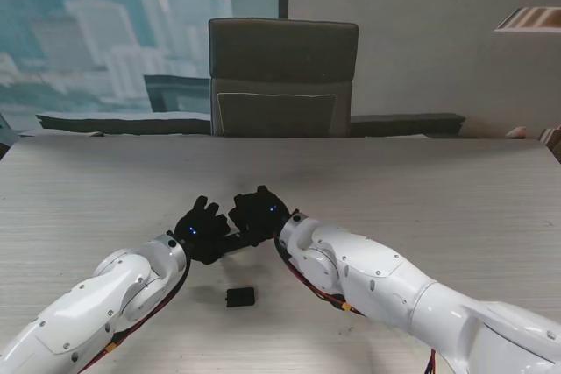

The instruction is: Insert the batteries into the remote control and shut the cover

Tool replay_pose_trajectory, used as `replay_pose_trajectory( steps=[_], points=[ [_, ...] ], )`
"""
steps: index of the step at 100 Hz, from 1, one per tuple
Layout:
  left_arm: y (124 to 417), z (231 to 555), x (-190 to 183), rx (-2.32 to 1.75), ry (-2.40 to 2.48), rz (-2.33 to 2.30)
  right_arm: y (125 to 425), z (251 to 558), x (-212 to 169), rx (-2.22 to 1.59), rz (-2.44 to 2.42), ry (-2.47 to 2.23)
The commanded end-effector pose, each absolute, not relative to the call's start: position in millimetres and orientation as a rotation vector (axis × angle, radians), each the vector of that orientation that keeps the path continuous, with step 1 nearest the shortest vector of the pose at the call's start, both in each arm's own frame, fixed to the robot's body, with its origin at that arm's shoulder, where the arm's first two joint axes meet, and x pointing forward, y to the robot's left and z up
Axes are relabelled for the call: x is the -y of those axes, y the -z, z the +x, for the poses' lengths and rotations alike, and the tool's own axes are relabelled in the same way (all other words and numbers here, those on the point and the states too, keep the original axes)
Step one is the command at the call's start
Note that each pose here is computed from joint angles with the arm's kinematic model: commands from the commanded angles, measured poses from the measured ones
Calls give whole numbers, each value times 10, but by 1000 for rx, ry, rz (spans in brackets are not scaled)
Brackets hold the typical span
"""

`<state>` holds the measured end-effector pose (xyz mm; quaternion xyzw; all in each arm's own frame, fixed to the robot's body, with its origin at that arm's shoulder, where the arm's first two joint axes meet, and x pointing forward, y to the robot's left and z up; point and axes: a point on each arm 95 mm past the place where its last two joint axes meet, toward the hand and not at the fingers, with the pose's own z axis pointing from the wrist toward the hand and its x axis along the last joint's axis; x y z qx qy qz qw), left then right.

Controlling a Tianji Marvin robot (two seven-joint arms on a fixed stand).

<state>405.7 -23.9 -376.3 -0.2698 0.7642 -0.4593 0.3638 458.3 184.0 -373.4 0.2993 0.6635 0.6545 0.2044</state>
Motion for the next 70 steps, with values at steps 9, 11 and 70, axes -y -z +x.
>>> replay_pose_trajectory(
  steps=[9, 11, 70],
  points=[
    [4116, 3890, 90, -2065, 1077, -769, 3750, 4564, -1875, -1857, 842, -1828],
    [4116, 3890, 89, -2065, 1077, -770, 3754, 4563, -1874, -1857, 842, -1828],
    [4038, 3849, 63, -2076, 1085, -724, 3774, 4489, -1863, -1838, 835, -1844]
  ],
)
